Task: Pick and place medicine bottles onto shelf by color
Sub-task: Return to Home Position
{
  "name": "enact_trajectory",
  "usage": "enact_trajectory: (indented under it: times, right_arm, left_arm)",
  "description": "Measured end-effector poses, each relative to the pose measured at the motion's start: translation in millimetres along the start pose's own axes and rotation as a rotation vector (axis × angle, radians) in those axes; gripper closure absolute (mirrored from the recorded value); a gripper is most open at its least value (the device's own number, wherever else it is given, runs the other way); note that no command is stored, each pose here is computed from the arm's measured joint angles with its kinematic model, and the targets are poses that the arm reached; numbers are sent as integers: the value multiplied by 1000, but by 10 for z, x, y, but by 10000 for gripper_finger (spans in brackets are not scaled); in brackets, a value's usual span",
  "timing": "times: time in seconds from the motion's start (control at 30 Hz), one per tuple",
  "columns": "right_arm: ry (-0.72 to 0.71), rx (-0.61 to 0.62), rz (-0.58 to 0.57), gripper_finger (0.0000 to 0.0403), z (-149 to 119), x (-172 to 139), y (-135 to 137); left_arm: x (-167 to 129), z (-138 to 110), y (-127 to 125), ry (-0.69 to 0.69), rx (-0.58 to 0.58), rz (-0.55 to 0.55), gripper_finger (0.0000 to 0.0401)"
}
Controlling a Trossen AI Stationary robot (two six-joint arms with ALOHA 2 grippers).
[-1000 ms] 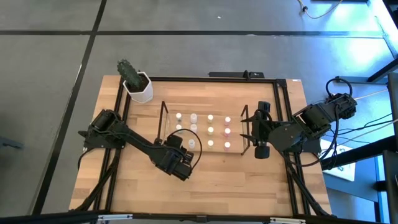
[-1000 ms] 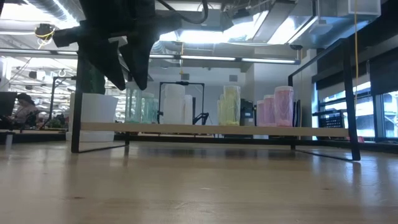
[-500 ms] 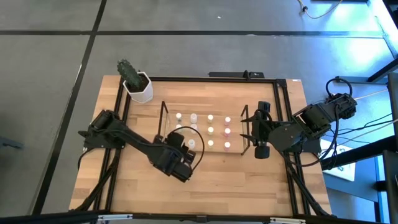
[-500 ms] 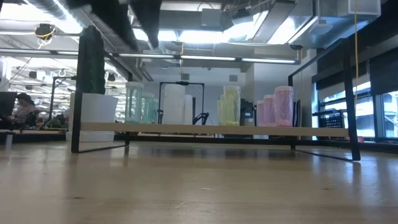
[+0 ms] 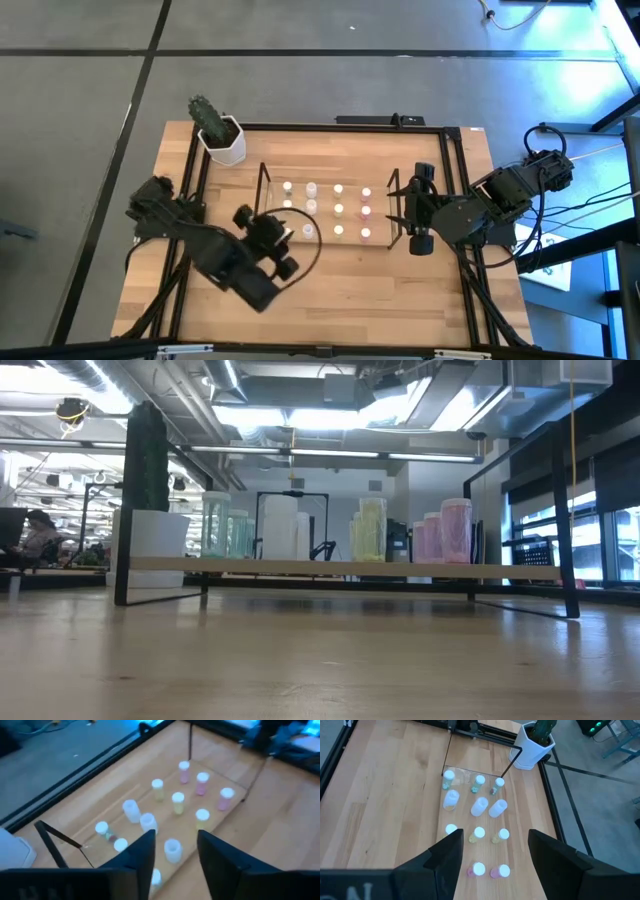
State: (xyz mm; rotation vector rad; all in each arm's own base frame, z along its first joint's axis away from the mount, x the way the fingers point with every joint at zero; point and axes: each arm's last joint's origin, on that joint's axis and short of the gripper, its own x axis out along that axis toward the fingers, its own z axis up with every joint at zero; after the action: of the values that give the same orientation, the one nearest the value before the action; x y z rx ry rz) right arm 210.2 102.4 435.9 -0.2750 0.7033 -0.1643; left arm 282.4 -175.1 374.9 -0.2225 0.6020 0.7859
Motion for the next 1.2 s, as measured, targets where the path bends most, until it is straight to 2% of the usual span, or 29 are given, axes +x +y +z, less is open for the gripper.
enact_trajectory:
  times: [0.17, 0.33, 0.4, 0.47, 0.57, 0.67, 0.83, 1.0, 1.1, 1.2]
  right_arm:
    - [0, 0, 0, 179, 0, 0, 0]
    - [-1, 1, 0, 179, 1, 0, 0]
    - [-1, 1, 0, 179, 1, 0, 0]
    - [-1, 0, 0, 179, 1, 0, 0]
    - [-8, -23, 0, 179, 9, 1, 0]
    - [-32, 19, 5, 179, 37, 1, 4]
    - [-48, 24, 4, 179, 60, 10, -4]
    - [-27, 97, 5, 182, 60, 58, -53]
    - [9, 121, -32, 208, 26, 81, -107]
    - [48, 114, -58, 258, -10, 101, -157]
  left_arm:
    - [-299, 201, 330, -28, -8, -85, 332]
    - [-546, 358, 671, -63, 58, -162, 394]
    - [-622, 373, 806, -86, 133, -180, 395]
    - [-699, 375, 937, -131, 154, -190, 393]
    - [-825, 375, 1161, -179, 134, -230, 399]
    - [-914, 316, 1340, -206, 115, -274, 398]
    - [-961, 112, 1578, -282, 101, -320, 400]
    - [-918, -112, 1775, -354, 41, -366, 400]
    - [-860, -259, 1852, -399, 0, -389, 400]
    - [-798, -438, 1904, -456, -38, -425, 400]
